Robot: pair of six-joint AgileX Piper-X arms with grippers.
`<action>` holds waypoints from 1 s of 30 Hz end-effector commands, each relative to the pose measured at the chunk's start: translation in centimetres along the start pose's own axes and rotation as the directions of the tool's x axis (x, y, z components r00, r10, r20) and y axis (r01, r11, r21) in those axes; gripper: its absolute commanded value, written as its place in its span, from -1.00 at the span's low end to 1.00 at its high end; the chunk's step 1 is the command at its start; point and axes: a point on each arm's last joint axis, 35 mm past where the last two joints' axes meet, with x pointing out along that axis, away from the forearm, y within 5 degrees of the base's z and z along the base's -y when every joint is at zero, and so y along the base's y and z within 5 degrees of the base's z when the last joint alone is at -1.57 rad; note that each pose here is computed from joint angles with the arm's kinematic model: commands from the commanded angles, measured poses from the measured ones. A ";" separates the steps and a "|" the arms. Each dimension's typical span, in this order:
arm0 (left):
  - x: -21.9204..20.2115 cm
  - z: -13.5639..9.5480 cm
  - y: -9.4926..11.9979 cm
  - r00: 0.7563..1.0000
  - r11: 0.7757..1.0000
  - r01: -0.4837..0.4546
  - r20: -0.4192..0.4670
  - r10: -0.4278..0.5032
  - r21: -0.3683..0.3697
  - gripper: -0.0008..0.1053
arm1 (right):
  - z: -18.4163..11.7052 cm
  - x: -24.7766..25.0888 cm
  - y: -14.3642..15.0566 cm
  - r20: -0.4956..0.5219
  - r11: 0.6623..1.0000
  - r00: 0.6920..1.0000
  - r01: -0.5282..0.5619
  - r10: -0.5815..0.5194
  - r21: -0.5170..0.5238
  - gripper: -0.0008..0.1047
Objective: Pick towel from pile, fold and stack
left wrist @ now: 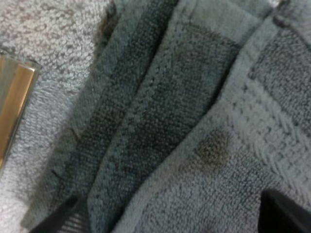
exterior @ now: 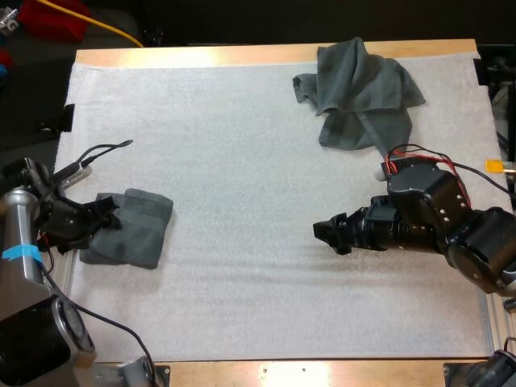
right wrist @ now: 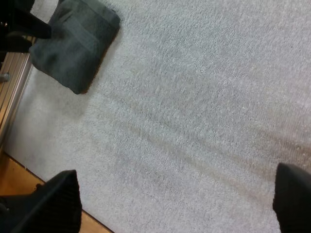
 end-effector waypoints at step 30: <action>1.7 0.4 0.3 0.998 1.000 0.011 -0.057 -0.013 -0.028 -0.08 | 0.1 -0.2 0.1 0.010 1.000 1.000 -0.011 0.011 0.004 0.50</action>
